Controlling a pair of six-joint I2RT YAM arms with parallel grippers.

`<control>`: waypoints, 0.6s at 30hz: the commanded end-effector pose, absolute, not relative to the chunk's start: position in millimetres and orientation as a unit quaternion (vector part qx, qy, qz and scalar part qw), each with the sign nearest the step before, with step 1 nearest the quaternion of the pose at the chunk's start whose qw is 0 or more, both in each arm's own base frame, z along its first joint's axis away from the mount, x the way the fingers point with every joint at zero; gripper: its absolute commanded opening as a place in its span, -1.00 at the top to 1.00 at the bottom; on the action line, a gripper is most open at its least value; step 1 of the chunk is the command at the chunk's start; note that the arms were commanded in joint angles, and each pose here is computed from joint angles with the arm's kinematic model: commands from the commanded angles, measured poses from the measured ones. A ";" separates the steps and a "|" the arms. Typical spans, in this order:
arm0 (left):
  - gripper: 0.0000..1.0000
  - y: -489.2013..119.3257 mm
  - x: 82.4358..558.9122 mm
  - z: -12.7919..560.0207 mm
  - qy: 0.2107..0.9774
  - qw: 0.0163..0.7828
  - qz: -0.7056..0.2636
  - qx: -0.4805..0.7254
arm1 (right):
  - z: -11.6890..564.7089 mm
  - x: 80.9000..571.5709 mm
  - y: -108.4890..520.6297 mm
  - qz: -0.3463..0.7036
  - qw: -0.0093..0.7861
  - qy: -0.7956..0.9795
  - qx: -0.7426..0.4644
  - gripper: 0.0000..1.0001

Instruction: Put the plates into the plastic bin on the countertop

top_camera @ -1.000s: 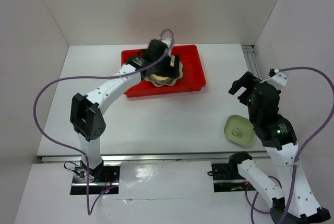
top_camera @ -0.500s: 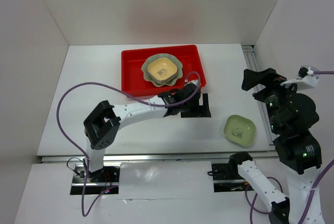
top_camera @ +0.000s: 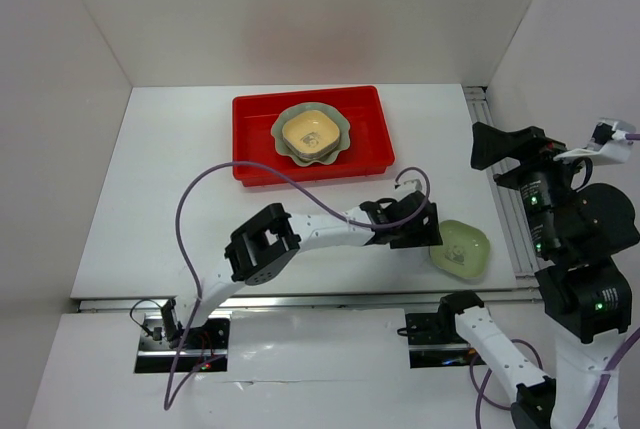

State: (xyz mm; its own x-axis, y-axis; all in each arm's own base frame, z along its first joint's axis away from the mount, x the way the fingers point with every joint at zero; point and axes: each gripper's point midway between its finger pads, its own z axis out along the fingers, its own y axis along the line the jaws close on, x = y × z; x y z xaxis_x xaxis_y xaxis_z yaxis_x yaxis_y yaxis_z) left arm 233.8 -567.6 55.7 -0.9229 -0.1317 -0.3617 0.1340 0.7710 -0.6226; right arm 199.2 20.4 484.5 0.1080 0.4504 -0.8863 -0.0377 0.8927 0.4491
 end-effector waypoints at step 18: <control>0.30 -579.6 265.0 27.4 0.928 0.237 -0.286 0.025 | 503.2 189.2 25.3 0.189 0.749 0.619 0.140 -0.99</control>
State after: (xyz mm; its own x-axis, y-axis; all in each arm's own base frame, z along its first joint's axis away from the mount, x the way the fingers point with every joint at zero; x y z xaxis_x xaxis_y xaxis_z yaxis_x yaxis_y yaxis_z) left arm 262.9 -586.1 36.5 -0.8953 -0.1169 -0.4298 0.1677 0.8054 -0.5685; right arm 190.7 25.3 491.9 0.1219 0.4529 -0.8832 -0.0864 0.8913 0.4451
